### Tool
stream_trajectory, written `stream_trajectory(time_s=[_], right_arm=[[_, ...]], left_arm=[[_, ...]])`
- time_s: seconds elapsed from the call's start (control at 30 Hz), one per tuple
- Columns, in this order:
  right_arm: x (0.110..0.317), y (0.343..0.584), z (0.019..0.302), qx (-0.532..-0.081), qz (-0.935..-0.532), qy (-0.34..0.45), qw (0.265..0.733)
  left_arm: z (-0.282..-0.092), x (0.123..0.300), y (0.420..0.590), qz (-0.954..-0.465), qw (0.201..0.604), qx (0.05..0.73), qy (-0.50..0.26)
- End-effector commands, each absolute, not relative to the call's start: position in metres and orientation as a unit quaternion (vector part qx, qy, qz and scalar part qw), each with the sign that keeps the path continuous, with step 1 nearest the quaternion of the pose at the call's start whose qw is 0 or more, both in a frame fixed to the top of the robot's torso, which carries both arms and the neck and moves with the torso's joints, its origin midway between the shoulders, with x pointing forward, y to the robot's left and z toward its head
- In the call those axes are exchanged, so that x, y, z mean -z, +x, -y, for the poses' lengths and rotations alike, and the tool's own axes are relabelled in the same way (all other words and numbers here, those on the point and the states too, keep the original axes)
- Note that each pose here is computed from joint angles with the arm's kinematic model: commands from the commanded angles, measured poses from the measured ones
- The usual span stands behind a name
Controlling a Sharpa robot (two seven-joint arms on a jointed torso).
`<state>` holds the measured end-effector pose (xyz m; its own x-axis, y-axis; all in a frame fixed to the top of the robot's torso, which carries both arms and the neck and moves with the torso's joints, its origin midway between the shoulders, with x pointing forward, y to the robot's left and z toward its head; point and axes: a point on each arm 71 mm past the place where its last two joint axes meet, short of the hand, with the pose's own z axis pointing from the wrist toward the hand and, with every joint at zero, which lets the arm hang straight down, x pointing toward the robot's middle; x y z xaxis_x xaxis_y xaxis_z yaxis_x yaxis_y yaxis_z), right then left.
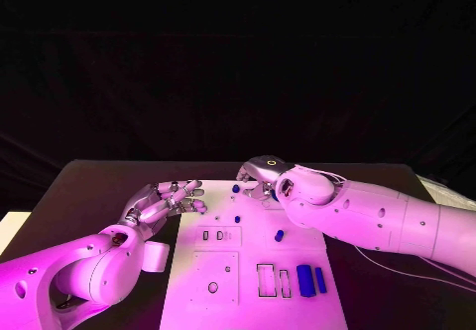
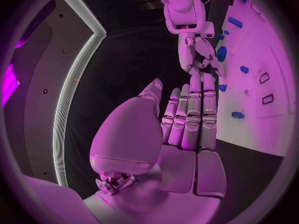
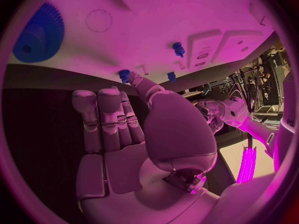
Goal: Assemble the parts on the task board
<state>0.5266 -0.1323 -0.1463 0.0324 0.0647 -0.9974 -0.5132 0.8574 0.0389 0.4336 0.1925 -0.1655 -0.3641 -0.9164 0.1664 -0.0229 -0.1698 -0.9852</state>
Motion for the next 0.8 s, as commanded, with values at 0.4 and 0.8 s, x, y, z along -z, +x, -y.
stream_trajectory(time_s=[0.4,0.8], right_arm=[[0.128,0.508,0.225,-0.223,-0.713,0.021,0.664],[0.147,0.520,0.242,-0.190,-0.743,0.043,0.640]], left_arm=[[-0.196,0.165,0.436,-0.535,0.351,0.634,-0.433],[-0.195,0.166,0.438,-0.536,0.349,0.636,-0.432]])
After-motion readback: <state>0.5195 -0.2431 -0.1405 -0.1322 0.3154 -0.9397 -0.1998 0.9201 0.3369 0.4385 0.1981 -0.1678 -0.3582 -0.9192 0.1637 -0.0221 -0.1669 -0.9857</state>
